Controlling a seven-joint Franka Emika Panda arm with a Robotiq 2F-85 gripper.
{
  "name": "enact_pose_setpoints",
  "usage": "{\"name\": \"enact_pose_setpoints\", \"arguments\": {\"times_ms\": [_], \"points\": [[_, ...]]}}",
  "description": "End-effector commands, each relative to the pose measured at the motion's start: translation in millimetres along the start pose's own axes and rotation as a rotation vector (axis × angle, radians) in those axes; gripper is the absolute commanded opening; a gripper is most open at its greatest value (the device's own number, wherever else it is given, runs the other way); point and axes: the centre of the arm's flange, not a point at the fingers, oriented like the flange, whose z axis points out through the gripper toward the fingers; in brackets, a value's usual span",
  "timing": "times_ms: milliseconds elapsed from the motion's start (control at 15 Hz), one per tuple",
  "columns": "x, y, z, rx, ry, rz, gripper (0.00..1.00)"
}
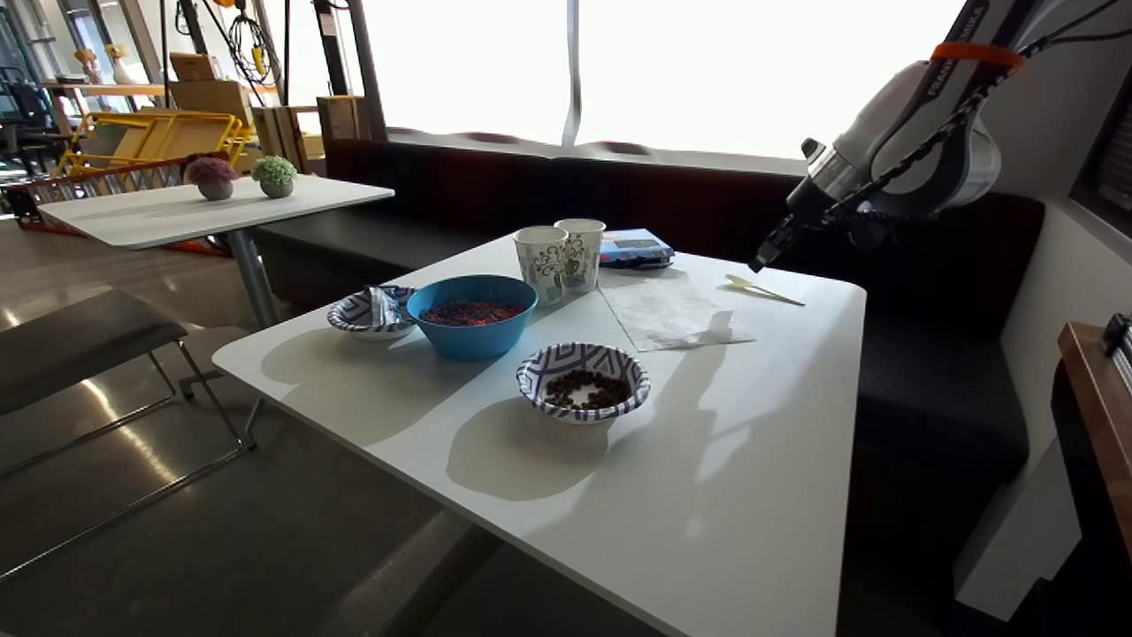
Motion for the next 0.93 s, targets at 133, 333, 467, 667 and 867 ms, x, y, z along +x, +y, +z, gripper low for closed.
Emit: {"name": "enact_pose_setpoints", "arguments": {"times_ms": [133, 333, 467, 667, 867], "points": [[64, -26, -55, -0.054, -0.124, -0.08, 0.0], [71, -25, -59, -0.073, -0.27, -0.052, 0.0], [70, -22, -60, -0.068, -0.338, -0.042, 0.0], [58, -16, -49, -0.073, -0.303, -0.041, 0.28], [26, -10, -32, -0.068, -0.246, -0.002, 0.49]]}}
